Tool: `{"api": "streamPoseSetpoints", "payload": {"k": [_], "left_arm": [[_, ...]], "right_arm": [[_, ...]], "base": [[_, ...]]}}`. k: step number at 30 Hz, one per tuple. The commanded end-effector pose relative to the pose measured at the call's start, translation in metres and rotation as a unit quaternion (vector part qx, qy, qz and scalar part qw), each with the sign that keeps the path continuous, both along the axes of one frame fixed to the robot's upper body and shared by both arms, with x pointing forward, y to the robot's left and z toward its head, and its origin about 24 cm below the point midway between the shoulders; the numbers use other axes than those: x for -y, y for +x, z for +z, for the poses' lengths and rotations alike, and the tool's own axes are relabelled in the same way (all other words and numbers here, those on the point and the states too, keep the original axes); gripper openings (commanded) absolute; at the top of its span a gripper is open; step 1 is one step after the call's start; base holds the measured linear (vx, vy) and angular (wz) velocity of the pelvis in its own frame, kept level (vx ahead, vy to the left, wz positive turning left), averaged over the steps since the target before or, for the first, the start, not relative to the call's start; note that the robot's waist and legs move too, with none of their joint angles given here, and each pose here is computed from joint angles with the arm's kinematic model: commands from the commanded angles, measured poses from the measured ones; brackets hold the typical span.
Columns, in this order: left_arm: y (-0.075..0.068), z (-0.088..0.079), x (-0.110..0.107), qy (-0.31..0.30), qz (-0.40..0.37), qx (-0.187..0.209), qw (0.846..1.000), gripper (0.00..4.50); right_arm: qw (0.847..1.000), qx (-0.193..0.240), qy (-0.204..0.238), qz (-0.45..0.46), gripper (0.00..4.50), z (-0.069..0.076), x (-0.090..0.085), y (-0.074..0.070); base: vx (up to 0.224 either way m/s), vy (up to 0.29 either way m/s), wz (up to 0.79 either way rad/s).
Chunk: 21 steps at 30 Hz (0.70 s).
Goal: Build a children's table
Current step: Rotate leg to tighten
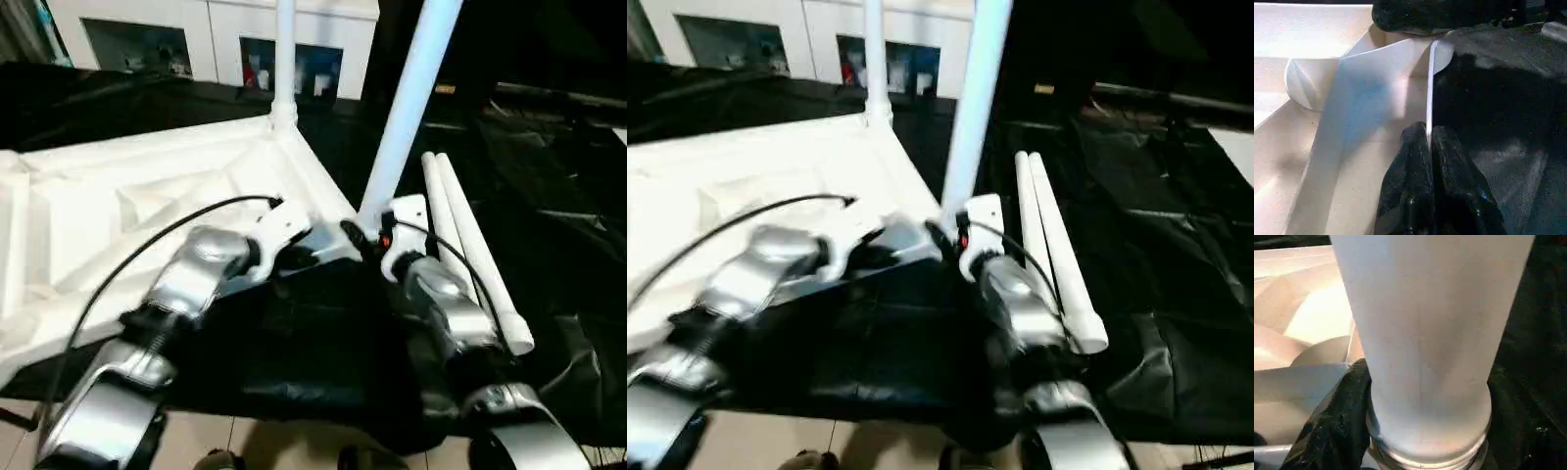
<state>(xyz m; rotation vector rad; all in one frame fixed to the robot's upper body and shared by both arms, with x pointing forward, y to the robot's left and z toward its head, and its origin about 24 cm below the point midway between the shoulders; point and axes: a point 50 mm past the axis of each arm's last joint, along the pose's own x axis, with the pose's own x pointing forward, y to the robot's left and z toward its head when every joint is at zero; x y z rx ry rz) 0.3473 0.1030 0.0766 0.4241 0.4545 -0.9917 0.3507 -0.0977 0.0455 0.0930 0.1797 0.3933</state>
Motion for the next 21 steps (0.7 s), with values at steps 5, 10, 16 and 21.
{"api": "streamPoseSetpoints", "payload": {"k": [5,10,16,21], "left_arm": [[-0.001,-0.01,-0.007,0.02,0.025,-0.003,1.0,0.0],[-0.009,-0.006,-0.016,0.013,-0.019,-0.002,1.0,0.0],[-0.026,-0.002,-0.03,0.007,-0.107,-0.013,0.994,0.0],[-0.038,0.003,-0.037,0.001,-0.164,-0.026,0.986,0.0]], "right_arm": [[0.994,0.003,0.026,0.102,3.38,-0.004,-0.026,-0.012],[0.989,0.032,-0.008,0.141,3.82,0.008,-0.011,-0.012],[0.966,0.032,-0.01,0.256,3.87,0.017,0.014,-0.02],[0.952,0.026,-0.025,0.306,3.87,0.016,0.023,-0.026]], "base": [[0.0,0.0,0.0],[0.0,0.0,0.0],[0.0,0.0,0.0],[0.0,0.0,0.0]]}}
